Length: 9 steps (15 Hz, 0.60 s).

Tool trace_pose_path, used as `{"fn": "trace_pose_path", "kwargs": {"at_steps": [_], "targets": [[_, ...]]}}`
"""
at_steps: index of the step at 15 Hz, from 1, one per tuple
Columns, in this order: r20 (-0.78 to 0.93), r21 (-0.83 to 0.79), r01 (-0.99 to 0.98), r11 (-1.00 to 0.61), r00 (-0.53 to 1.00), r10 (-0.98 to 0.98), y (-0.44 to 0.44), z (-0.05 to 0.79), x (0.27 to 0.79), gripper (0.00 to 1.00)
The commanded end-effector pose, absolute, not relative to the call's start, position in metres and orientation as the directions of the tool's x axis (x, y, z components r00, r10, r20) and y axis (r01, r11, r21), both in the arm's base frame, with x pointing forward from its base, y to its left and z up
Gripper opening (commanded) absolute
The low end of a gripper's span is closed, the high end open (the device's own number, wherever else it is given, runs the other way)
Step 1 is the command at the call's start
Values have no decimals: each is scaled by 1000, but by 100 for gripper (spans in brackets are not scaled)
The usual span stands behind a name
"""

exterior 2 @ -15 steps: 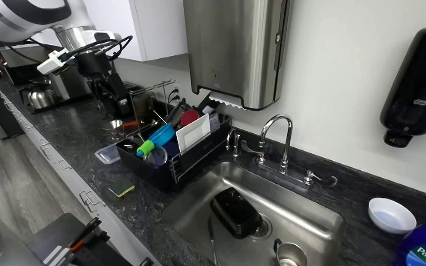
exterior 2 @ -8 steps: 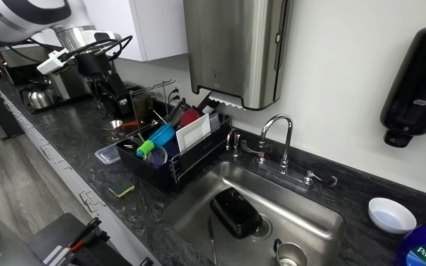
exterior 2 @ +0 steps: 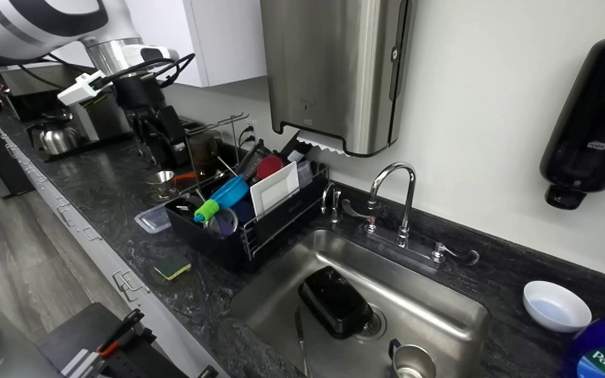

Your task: Take the mug from the sink and put it on the dish rack

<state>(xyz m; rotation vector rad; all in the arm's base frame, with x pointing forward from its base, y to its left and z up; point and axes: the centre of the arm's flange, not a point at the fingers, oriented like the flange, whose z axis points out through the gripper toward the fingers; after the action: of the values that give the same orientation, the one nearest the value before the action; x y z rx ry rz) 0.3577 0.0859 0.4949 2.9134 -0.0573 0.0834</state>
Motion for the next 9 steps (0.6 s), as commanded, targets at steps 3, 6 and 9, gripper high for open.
{"fn": "trace_pose_path", "kwargs": {"at_steps": [3,6,9], "targets": [[11,131,27,-991,1000,29,55,483,379,100],[11,85,50,-995,999,51,32,473,394,100],[25,65,64,-996,997,66,11,466,409,100]]}}
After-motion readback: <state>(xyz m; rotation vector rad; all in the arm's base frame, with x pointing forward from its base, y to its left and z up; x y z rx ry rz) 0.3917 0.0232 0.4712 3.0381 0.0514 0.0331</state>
